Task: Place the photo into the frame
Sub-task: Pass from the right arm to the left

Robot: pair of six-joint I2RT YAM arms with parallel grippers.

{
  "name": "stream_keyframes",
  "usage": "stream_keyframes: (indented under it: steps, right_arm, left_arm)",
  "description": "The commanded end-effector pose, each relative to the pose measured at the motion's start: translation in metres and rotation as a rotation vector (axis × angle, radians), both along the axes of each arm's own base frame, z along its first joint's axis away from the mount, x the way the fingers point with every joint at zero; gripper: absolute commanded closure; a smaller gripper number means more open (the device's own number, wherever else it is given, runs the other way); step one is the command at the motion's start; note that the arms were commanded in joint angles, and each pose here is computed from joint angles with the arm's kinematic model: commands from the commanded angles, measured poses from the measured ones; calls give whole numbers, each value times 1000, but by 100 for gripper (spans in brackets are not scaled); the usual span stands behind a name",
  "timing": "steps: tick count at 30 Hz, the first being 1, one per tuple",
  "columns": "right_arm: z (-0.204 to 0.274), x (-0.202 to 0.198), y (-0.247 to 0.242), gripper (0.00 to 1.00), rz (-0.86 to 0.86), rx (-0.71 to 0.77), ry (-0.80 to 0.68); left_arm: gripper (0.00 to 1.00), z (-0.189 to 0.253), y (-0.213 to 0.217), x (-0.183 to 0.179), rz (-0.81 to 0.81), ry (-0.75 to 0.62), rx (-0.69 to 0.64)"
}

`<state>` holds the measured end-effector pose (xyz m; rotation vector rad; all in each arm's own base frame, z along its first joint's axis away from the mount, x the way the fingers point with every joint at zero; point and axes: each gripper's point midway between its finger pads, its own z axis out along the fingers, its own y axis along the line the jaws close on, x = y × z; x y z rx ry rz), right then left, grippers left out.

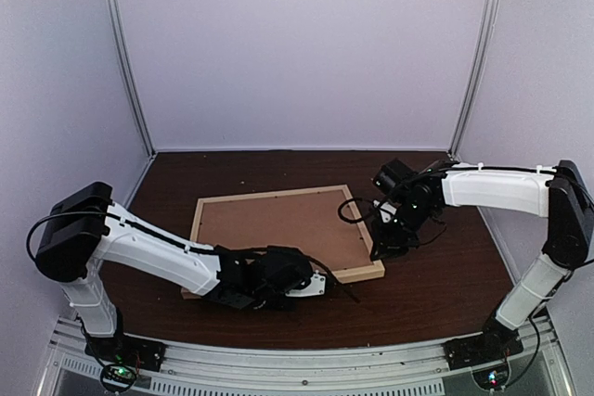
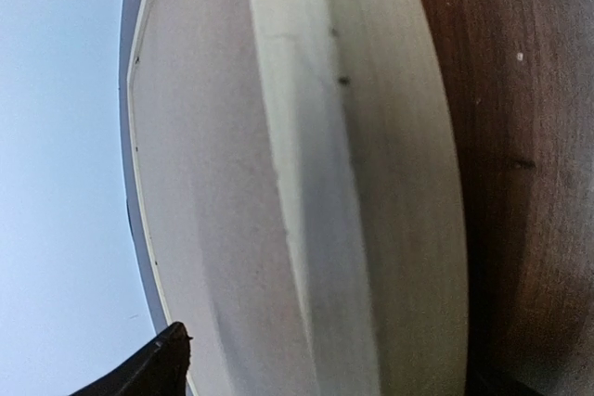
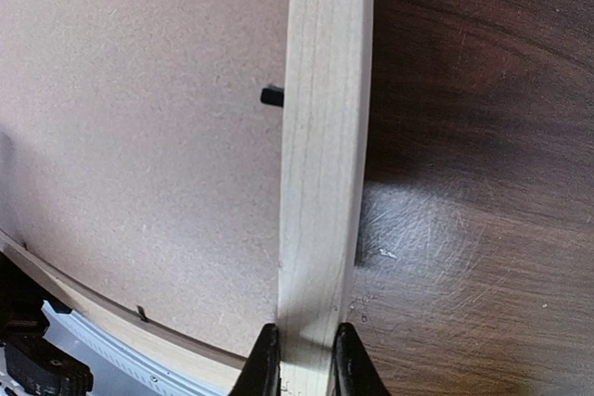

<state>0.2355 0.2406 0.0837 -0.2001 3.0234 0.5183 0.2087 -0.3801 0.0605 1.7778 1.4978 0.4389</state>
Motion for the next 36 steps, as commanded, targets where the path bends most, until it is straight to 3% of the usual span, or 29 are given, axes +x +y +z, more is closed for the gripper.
stream_keyframes:
  steps: [1,15,20,29,36]
  right_arm:
    - [23,8,22,100,36,110,-35]
    - [18,7,19,100,36,86,-14]
    - [20,6,18,95,42,84,-13]
    - [43,11,9,59,51,52,-48]
    - [82,24,-6,44,35,50,-122]
  left_arm:
    - [18,7,-1,8,29,-39,-10]
    - [50,33,-6,1,17,-59,-36]
    - [59,44,-8,2,18,-73,-55]
    - [69,72,-11,4,14,-112,-79]
    - [72,108,-13,4,15,-164,-110]
